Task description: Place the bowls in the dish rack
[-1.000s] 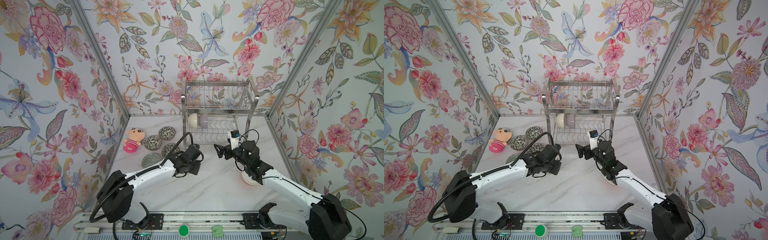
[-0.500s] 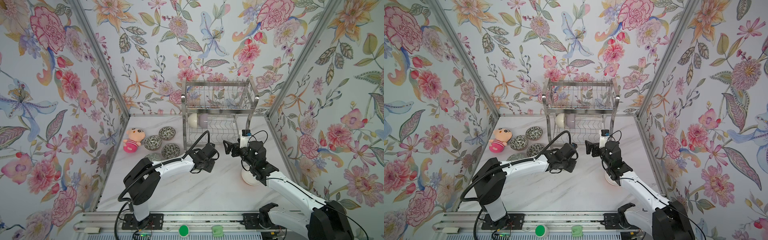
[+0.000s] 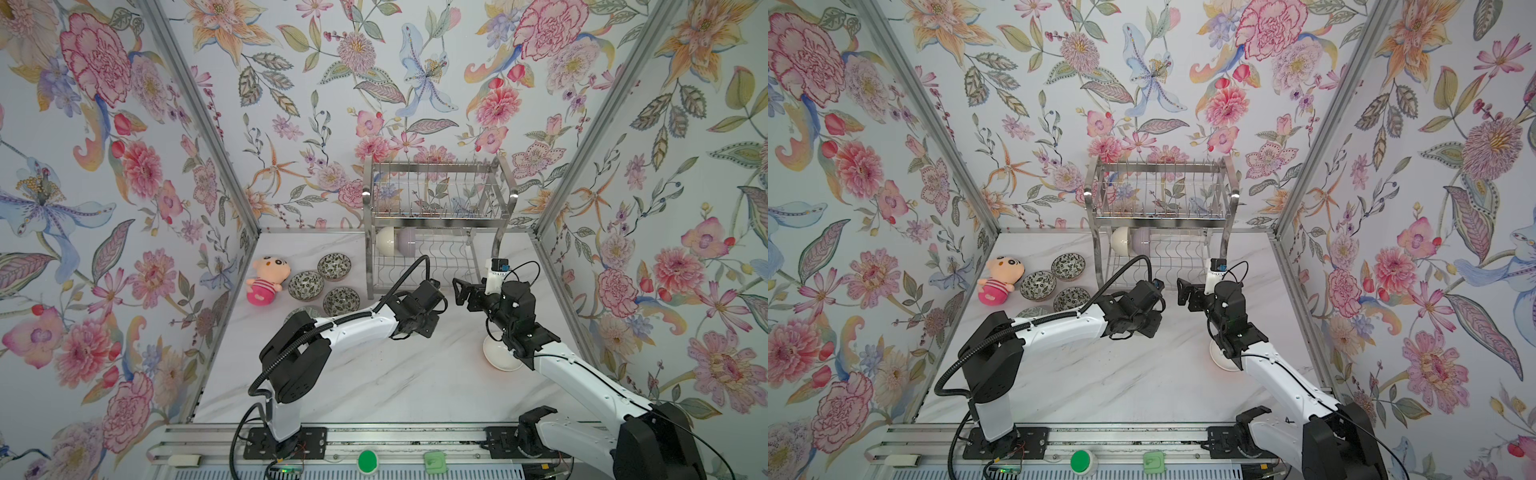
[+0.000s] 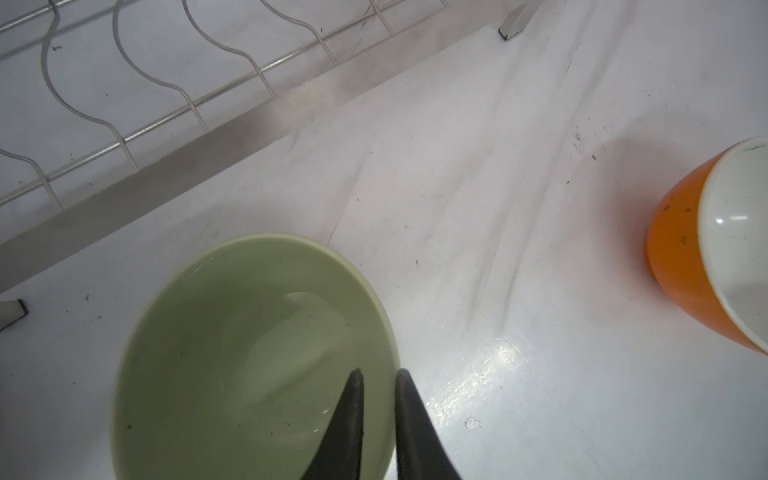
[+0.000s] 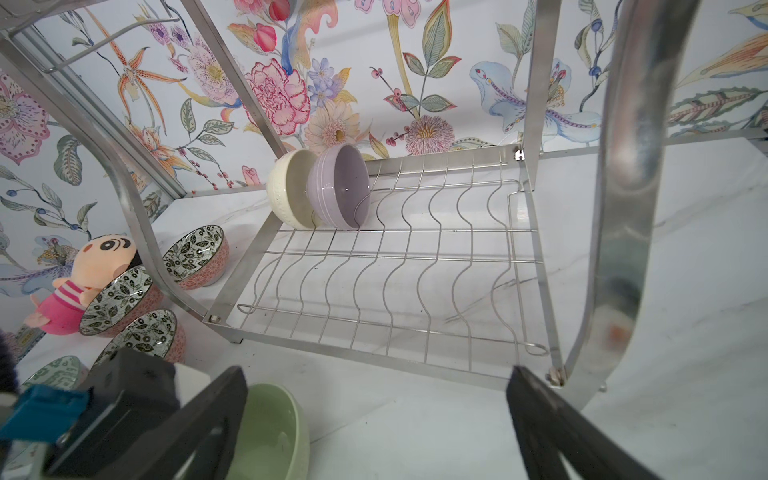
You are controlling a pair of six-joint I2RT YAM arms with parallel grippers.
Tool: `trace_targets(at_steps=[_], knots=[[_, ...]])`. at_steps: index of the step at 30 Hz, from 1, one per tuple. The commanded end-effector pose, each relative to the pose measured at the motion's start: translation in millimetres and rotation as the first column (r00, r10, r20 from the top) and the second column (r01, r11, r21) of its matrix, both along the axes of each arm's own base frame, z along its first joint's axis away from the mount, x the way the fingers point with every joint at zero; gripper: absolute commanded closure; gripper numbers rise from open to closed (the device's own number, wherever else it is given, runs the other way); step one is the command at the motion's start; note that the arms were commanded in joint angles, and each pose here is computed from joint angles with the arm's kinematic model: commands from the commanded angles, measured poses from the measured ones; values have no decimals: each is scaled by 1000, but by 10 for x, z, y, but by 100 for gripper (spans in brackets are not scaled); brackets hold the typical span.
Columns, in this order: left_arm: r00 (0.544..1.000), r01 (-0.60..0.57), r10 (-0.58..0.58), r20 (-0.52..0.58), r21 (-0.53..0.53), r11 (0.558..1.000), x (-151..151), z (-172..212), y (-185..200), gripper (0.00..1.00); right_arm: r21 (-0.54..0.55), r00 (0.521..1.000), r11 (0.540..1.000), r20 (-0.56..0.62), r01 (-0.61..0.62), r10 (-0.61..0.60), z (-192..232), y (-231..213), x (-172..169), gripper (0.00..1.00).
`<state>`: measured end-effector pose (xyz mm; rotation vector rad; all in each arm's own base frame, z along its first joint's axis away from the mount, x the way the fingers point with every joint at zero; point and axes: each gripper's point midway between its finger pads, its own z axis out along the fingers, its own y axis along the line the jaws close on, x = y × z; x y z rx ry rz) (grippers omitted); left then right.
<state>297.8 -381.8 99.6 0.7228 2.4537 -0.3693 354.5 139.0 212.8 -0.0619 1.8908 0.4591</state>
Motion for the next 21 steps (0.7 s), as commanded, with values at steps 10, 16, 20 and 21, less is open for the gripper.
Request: trace_targets(at_steps=[10,16,20,21], knots=[[997,-32,34,64,-35,999,213,269,73,71,9,1000,1000,-26,13,-13,-99,-31,-13,1],[985,-98,107,138,-71,993,352,652,428,62,8,999,1000,-33,10,-10,-126,-20,-6,1],[976,-137,159,152,-148,979,385,868,774,56,7,999,1000,-45,-7,8,-175,23,8,1],[972,-143,174,159,-190,971,384,968,868,55,4,999,1000,-49,-10,10,-195,33,11,1]])
